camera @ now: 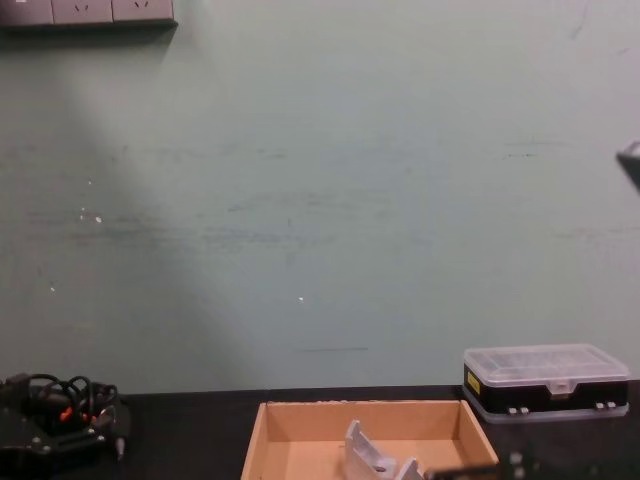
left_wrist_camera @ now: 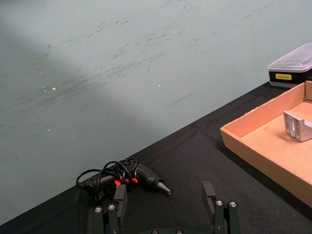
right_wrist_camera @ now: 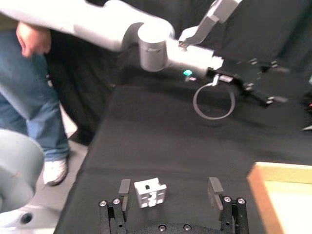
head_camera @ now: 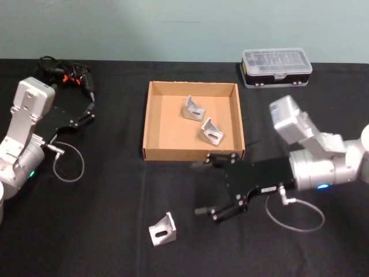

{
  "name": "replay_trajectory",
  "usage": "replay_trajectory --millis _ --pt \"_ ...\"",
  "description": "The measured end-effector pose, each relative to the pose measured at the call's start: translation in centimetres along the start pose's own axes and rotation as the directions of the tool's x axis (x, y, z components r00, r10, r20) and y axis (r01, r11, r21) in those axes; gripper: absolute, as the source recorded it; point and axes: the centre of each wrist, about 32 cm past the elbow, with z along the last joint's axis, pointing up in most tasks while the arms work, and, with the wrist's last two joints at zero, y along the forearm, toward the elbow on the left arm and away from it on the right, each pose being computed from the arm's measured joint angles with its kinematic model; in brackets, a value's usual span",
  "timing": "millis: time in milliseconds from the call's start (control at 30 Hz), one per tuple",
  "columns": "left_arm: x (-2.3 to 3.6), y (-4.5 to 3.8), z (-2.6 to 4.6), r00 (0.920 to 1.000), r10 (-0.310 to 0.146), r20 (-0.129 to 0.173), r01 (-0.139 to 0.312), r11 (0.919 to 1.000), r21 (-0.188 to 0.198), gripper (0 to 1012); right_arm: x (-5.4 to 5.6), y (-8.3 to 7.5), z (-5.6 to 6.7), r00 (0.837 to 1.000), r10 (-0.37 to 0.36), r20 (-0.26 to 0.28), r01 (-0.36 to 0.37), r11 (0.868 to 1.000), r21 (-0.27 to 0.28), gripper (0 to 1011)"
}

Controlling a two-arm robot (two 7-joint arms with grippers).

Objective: Use one hand to pick up the angle iron from the table and place it into the box.

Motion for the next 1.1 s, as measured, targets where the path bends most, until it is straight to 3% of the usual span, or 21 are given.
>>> replay_trajectory --millis 533,1100 --pt "0.0 0.0 0.0 1.0 0.0 0.0 0.0 1.0 0.0 1000 0.0 3.3 -1.5 0.994 0.107 -0.008 -0.107 0.991 -0.08 1003" --pt "0.0 0.0 0.0 1.0 0.0 0.0 0.0 1.0 0.0 1000 1.0 5.5 -2.4 0.992 0.126 -0.024 -0.128 0.987 -0.099 1003"
